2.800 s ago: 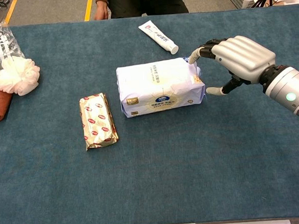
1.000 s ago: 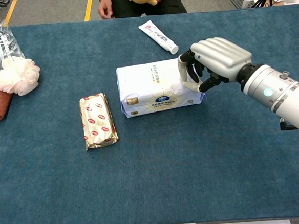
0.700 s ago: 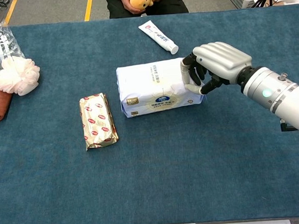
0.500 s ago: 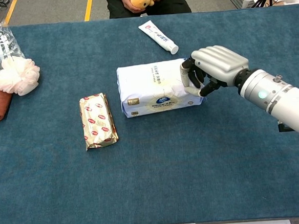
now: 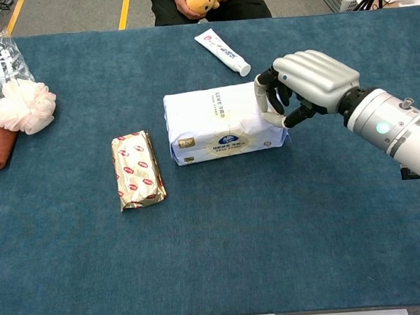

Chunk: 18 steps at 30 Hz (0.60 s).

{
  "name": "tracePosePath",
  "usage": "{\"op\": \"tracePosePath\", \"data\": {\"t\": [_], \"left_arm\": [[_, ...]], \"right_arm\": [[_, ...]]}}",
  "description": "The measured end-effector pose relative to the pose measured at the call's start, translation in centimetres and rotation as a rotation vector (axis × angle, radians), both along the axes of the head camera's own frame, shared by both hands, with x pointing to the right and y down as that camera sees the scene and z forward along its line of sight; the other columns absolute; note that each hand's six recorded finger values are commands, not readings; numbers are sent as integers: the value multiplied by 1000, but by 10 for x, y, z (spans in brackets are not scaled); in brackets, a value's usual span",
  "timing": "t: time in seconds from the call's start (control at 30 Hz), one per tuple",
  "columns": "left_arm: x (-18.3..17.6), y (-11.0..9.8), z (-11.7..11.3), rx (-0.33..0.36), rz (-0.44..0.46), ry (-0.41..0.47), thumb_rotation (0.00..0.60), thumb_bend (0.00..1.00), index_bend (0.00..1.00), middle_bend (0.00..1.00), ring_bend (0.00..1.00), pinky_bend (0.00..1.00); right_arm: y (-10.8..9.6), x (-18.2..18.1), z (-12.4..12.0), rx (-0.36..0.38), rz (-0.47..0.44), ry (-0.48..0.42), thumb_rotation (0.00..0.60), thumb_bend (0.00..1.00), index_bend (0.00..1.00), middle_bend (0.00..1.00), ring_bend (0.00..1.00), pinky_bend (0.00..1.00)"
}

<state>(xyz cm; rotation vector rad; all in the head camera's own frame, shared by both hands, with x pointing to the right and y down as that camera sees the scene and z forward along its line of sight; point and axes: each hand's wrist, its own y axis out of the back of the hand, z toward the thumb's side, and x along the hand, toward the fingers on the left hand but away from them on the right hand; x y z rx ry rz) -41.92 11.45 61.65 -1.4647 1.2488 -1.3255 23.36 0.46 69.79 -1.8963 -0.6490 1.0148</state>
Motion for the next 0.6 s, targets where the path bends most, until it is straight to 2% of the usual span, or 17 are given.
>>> {"op": "tracePosePath", "data": {"t": [0.37, 0.6], "left_arm": [[-2, 2, -1, -2, -8, -4, 600, 346, 241, 234, 178, 248], [2, 1, 0, 0, 4, 1, 600, 346, 242, 234, 178, 248]], "right_arm": [[1, -1, 28, -50, -9, 66, 600, 331, 598, 729, 606, 493], [-1, -4, 4, 6, -3, 14, 600, 331, 598, 729, 609, 493]]}}
